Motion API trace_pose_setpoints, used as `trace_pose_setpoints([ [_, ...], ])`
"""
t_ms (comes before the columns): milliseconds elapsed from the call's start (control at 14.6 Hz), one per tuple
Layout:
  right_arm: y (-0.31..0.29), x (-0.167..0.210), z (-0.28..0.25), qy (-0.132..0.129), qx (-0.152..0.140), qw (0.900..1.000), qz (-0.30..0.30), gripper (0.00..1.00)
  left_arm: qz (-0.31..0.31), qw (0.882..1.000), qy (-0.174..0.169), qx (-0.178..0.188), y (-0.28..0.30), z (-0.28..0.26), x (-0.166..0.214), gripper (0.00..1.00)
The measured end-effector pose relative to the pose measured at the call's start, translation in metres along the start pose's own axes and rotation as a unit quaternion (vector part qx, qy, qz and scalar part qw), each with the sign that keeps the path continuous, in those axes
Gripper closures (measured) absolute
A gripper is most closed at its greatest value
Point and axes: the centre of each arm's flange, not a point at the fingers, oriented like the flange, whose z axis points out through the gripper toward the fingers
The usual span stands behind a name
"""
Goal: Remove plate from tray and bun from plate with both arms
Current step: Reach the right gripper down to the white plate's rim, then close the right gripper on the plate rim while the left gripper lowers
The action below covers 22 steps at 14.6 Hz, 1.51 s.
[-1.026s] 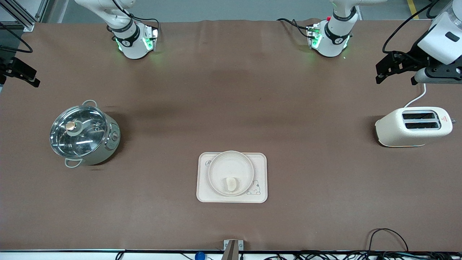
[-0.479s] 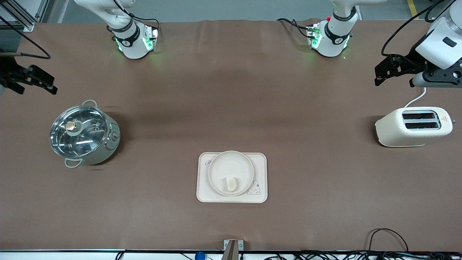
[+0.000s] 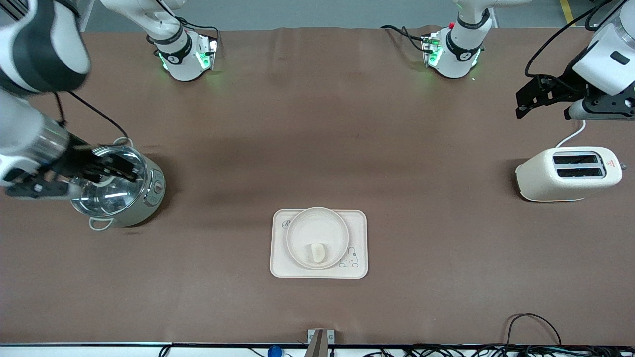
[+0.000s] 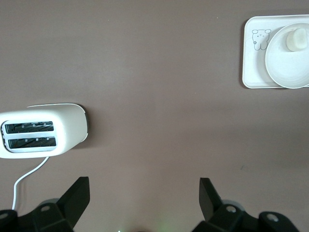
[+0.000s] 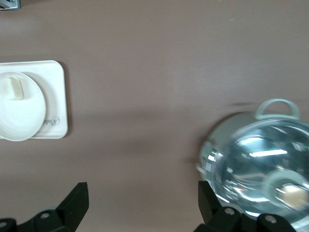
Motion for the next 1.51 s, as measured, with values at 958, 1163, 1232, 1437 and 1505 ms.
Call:
trace_pose_setpoints([
  [958, -0.183, 0.036, 0.259, 0.01, 0.09, 0.986, 0.142, 0.0, -0.001, 1.0, -0.008, -0.001, -0.002, 0.014, 0.011, 0.0],
  [1163, -0.197, 0.035, 0.299, 0.025, 0.112, 0.98, 0.16, 0.0, -0.001, 1.0, 0.005, -0.003, -0.002, 0.005, 0.012, 0.0],
  [1232, -0.2, 0.034, 0.311, 0.027, 0.116, 0.979, 0.164, 0.0, -0.001, 1.0, 0.01, -0.003, -0.002, 0.001, 0.012, 0.0],
  [1437, -0.21, 0.032, 0.327, 0.021, 0.13, 0.975, 0.177, 0.0, -0.004, 1.0, 0.013, -0.004, -0.005, -0.003, 0.013, 0.0],
  [1505, -0.214, 0.03, 0.328, 0.018, 0.135, 0.974, 0.181, 0.0, -0.006, 1.0, 0.013, -0.004, -0.007, -0.002, 0.013, 0.0],
])
